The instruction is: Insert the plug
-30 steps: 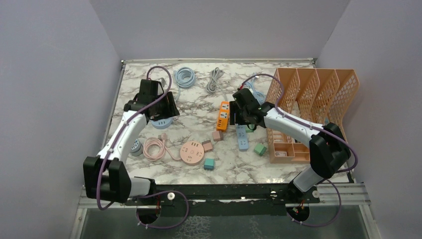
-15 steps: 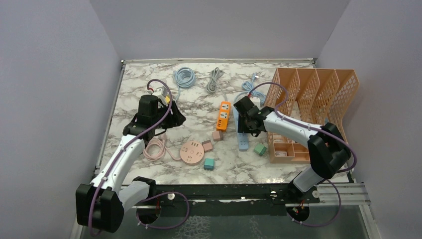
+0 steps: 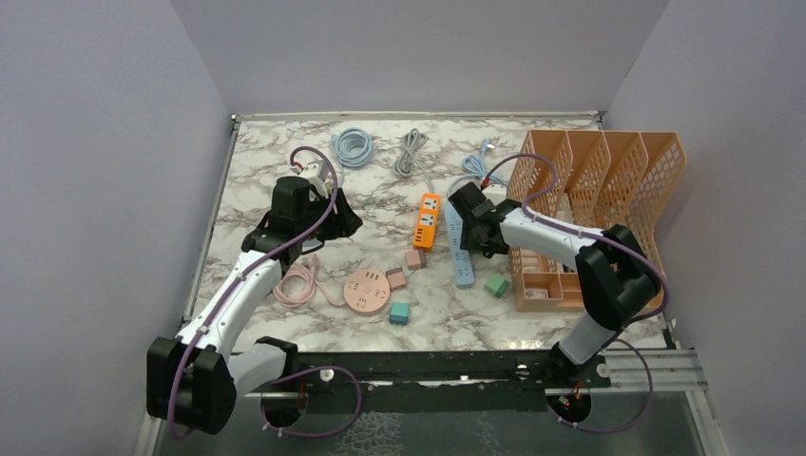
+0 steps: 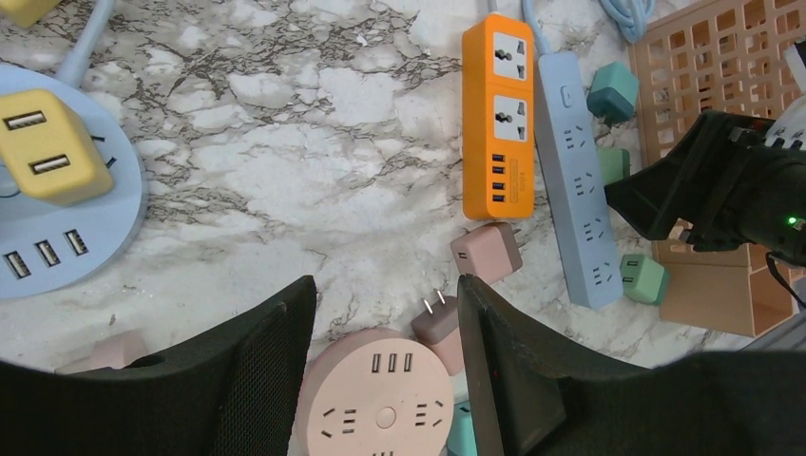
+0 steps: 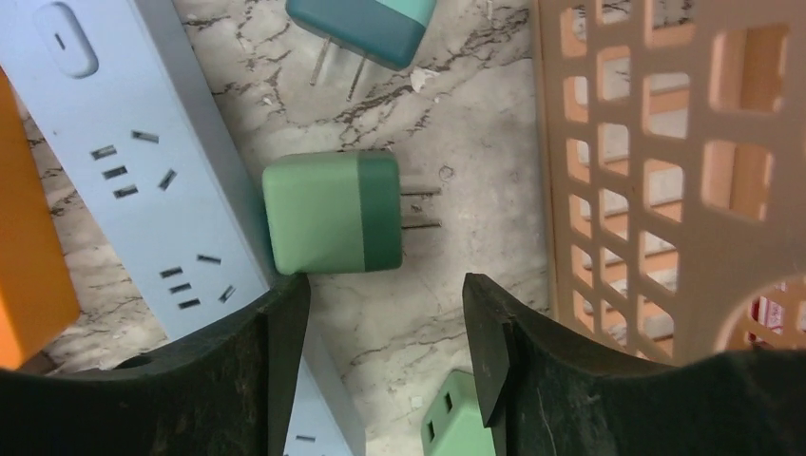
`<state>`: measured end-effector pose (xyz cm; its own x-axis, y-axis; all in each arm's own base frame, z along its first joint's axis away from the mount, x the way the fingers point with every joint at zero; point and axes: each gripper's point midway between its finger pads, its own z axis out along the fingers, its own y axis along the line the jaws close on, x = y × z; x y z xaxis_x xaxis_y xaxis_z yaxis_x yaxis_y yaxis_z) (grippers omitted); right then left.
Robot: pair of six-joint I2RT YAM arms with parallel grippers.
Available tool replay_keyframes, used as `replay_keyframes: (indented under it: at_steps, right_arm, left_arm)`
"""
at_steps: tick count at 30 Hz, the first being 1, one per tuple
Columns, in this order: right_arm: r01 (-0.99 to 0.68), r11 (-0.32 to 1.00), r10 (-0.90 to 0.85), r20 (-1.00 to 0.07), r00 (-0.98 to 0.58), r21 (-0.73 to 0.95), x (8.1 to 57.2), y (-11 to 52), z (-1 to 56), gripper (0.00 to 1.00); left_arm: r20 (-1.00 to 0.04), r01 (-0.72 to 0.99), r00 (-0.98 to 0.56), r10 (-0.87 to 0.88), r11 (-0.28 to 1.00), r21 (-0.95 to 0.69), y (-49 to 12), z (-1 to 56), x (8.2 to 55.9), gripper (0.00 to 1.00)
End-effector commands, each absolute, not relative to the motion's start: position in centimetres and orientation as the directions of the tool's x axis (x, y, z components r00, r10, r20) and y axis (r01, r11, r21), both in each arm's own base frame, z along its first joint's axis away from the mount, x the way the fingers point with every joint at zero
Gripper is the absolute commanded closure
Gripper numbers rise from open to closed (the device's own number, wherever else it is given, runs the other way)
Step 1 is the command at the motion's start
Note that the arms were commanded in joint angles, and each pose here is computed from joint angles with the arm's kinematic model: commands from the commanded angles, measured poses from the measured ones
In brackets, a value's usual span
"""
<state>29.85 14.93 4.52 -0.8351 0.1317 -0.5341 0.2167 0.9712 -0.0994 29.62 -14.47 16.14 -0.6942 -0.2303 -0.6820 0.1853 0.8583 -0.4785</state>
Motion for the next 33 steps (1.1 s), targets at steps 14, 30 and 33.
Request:
replay_keyframes:
  at_steps: [14, 30, 33]
  right_arm:
    - [0.147, 0.989, 0.113, -0.509, -0.853, -0.028, 32.8, 16.2, 2.7, 0.27]
    - [0.046, 0.989, 0.119, -0.584, -0.803, 0.139, 32.9, 18.3, 7.4, 0.56]
    - [-0.059, 0.96, 0.111, -0.564, -0.818, 0.274, 32.2, 21.1, 9.0, 0.56]
  left_arm:
    - [-0.724, 0.264, -0.66, -0.198, 0.841, -0.472, -15.9, 18.2, 31.0, 0.41]
    - [-0.726, 0.33, -0.664, -0.181, 0.8, -0.502, -17.4, 18.3, 31.0, 0.41]
    - [-0.756, 0.431, -0.633, -0.166, 0.735, -0.523, -18.9, 18.7, 30.4, 0.34]
